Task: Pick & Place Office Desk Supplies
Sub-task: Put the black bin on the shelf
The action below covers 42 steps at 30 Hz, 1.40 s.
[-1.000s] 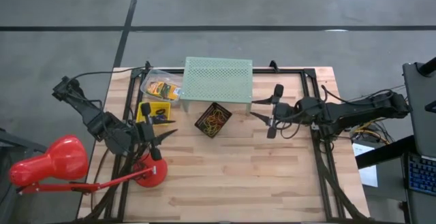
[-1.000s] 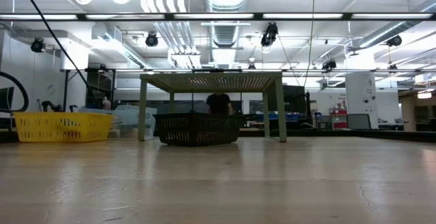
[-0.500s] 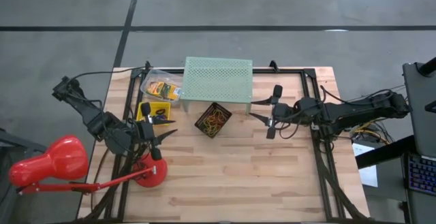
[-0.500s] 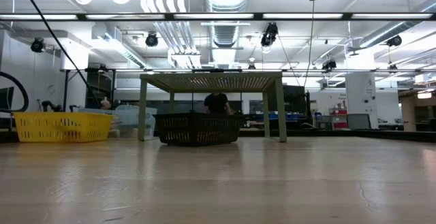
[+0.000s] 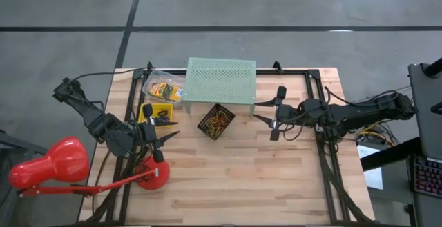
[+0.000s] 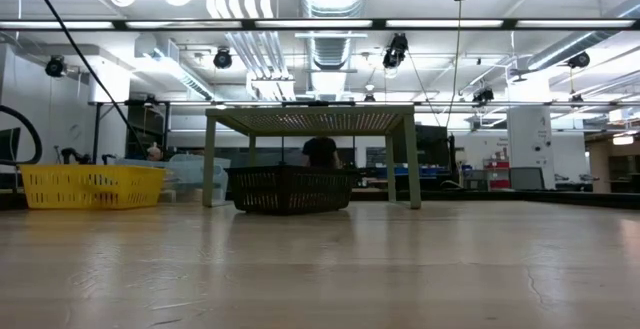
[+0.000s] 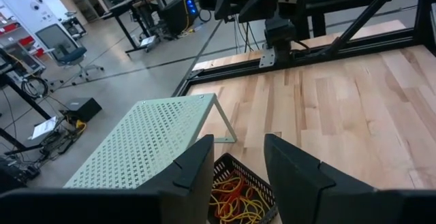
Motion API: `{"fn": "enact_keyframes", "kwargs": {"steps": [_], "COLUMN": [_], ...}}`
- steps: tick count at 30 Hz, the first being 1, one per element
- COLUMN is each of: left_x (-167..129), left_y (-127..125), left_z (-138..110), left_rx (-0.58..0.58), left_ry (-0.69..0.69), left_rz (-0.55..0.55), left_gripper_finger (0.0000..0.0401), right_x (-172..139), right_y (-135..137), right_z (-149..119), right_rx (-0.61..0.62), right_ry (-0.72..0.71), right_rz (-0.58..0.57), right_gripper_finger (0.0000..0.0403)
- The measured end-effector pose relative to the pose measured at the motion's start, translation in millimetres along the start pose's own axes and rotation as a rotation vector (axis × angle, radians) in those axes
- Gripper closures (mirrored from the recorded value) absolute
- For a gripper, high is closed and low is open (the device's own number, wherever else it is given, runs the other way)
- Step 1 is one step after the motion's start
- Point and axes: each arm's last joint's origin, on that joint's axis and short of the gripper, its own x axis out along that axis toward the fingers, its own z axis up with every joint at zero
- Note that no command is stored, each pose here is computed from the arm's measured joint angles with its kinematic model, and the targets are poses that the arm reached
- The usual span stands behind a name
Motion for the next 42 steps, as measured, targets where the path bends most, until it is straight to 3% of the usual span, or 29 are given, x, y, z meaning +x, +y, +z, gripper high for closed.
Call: {"fn": "enact_keyframes", "kwargs": {"steps": [12,15,19,26,34,39,42], "left_x": [0,0,0,0,0,0,0], "left_y": [0,0,0,0,0,0,0], "left_z": [0,0,0,0,0,0,0], "left_rx": [0.000,0.000,0.000,0.001,0.001,0.001,0.001], "left_ry": [0.000,0.000,0.001,0.001,0.001,0.001,0.001], "left_rz": [-0.002,-0.002,-0.001,-0.001,0.001,0.001,0.001], "left_gripper_finger": [0.0268,0.0268,0.0268,0.0268,0.0268,0.0268,0.0268], "right_x": [0,0,0,13,45,69,82], "right_y": [0,-1,0,8,27,40,47], "right_z": [0,1,-3,-17,-49,-70,-79], "right_rx": [0.013,-0.060,-0.134,-0.042,-0.019,0.061,0.045], "right_ry": [-0.001,0.008,0.123,0.273,0.527,0.629,0.683], "right_rz": [0.000,-0.001,0.033,0.057,0.085,0.065,0.069], "right_gripper_finger": [0.0225,0.0225,0.0225,0.0225,0.0225,0.0225,0.0225]}}
